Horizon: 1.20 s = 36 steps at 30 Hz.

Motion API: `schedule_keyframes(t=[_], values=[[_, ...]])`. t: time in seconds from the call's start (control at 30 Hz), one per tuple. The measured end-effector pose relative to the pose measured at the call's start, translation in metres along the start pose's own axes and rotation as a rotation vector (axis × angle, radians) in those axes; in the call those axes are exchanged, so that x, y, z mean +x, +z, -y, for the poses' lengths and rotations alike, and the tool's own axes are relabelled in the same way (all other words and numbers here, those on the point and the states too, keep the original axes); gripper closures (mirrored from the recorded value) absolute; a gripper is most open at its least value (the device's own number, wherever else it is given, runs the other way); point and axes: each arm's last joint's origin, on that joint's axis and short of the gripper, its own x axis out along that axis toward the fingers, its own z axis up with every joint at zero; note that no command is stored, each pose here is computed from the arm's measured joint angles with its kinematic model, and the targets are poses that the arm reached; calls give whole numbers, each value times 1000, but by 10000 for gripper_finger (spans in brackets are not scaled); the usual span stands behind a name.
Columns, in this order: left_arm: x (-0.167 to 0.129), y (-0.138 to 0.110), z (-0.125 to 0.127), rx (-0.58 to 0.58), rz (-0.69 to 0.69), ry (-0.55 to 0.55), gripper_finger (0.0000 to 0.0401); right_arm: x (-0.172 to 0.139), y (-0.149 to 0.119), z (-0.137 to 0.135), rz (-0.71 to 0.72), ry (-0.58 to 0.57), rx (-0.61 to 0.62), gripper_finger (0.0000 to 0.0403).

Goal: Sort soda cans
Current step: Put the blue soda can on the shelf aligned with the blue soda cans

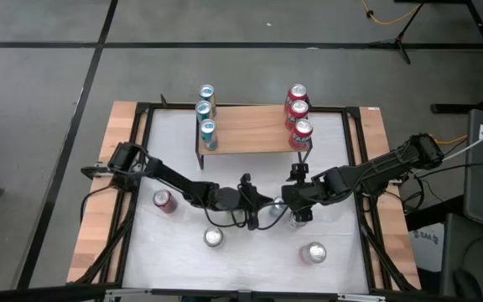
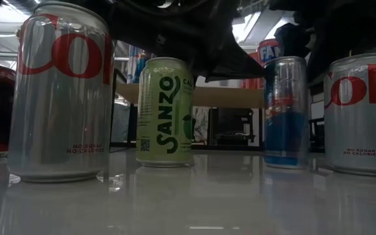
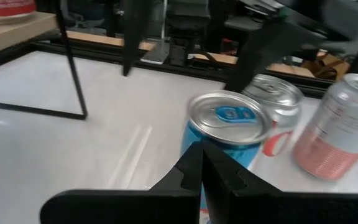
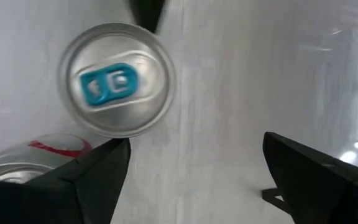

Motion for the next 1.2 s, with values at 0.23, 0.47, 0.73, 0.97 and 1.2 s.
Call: schedule_keyframes(t=[0.23, 0.47, 0.73, 0.97, 1.2], values=[[-6, -3, 14, 10, -4, -34, 401, 0, 1, 1, 17, -31, 13, 47], [-8, -4, 20, 14, -3, -42, 401, 0, 2, 1, 24, -37, 17, 47], [-10, -4, 22, 51, -1, -41, 401, 0, 1, 1, 16, -35, 14, 47], [-16, 10, 19, 65, 43, 47, 401, -8, 0, 4, -36, -30, -2, 47], [-13, 13, 9, 96, 52, 128, 401, -10, 3, 1, -30, 69, 6, 47]])
